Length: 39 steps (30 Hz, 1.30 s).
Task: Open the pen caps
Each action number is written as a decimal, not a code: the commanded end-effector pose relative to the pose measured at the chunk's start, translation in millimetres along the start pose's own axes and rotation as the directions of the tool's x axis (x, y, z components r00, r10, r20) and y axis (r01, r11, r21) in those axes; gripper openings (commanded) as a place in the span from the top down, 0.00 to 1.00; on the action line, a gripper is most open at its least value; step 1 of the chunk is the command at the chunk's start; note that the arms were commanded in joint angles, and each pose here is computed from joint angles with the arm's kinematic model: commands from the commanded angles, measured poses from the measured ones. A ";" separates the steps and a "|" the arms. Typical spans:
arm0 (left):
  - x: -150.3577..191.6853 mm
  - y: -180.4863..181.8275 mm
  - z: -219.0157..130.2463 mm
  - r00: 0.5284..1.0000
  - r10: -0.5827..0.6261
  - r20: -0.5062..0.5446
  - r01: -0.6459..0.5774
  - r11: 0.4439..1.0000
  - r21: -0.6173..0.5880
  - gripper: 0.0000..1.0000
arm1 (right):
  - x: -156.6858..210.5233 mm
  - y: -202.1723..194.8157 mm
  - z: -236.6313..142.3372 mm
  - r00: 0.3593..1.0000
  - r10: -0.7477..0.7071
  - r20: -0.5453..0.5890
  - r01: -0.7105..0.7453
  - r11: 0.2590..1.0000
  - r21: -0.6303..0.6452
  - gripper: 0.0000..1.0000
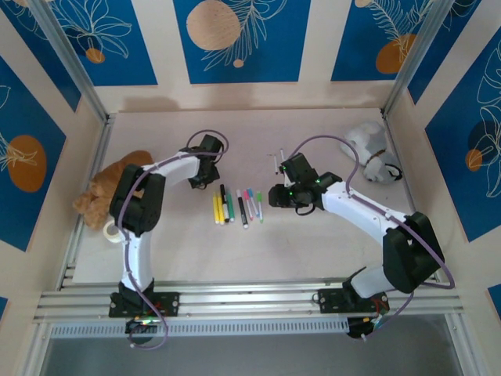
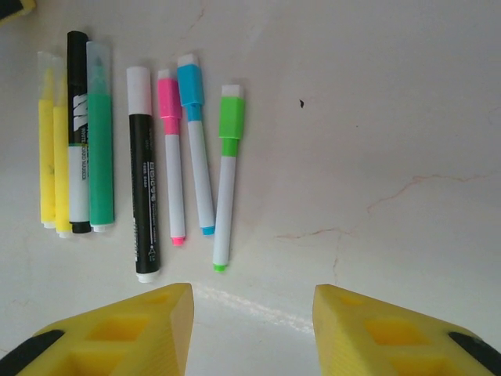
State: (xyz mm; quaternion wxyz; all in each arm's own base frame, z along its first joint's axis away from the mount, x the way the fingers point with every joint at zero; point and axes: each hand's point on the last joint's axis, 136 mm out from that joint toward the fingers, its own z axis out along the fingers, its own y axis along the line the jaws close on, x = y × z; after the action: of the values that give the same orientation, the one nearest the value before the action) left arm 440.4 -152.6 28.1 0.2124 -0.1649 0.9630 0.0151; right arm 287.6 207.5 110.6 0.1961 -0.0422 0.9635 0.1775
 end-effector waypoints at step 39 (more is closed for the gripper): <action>-33.3 13.9 24.4 0.977 0.195 -0.085 -0.198 0.980 -0.030 0.74 | 18.6 14.9 65.7 0.986 -0.010 -0.164 0.027 0.994 0.103 0.61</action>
State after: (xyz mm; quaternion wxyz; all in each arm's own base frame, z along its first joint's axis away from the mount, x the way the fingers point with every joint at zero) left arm 479.5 -126.6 26.4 0.1807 -0.0772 0.9788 0.0573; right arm 289.6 238.3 48.2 0.1189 -0.0528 0.9834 0.1265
